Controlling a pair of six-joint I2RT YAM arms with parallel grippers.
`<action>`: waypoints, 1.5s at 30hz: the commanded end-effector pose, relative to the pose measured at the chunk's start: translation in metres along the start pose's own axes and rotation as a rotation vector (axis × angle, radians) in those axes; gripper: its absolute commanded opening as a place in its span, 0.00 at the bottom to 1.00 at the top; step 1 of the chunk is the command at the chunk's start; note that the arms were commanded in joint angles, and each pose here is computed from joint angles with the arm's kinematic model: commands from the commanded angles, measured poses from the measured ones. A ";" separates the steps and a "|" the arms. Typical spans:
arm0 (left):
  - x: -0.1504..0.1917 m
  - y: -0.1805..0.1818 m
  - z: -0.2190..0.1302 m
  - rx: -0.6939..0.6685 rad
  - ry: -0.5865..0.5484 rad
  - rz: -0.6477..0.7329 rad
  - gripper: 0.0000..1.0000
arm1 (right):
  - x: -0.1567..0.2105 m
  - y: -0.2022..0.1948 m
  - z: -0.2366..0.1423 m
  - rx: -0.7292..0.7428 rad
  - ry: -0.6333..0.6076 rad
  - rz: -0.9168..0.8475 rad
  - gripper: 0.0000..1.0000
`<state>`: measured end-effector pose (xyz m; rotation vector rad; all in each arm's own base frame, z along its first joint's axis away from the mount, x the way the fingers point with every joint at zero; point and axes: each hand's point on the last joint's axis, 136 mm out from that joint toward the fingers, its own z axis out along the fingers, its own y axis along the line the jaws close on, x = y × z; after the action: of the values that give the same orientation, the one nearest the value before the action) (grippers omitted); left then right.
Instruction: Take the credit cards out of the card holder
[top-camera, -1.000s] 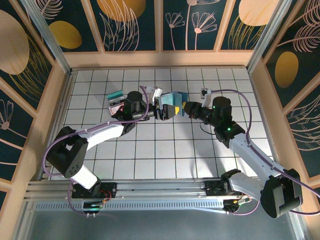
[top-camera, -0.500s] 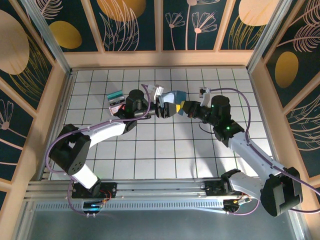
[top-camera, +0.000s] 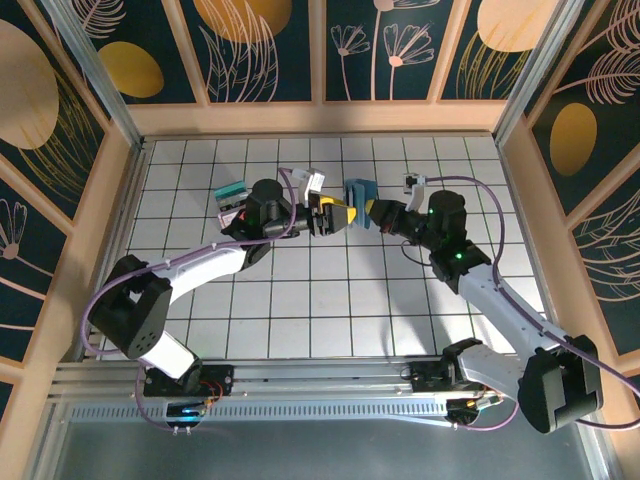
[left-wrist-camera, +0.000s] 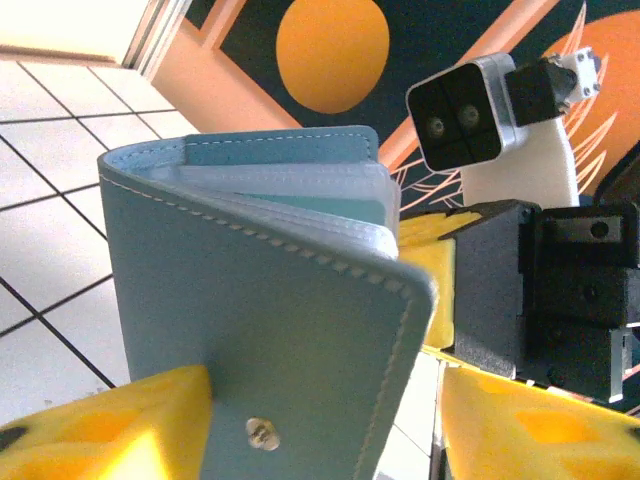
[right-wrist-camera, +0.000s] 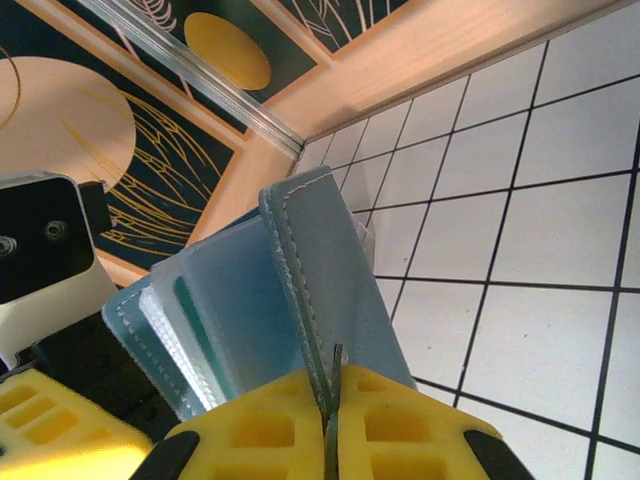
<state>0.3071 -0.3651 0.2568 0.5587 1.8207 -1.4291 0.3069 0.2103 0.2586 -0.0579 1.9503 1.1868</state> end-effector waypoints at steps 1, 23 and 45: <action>-0.004 -0.008 -0.004 0.010 -0.017 0.034 0.57 | -0.007 0.020 -0.002 -0.100 -0.015 -0.024 0.00; -0.009 0.001 0.000 -0.037 -0.032 0.037 0.38 | -0.004 0.044 -0.005 -0.199 0.014 -0.056 0.00; -0.011 0.010 -0.009 -0.145 -0.035 0.105 0.06 | -0.015 0.028 0.008 0.000 0.028 -0.099 0.58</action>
<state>0.3224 -0.3517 0.2389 0.5050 1.8893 -1.2294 0.3044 0.2257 0.2814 -0.1743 1.9478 1.1549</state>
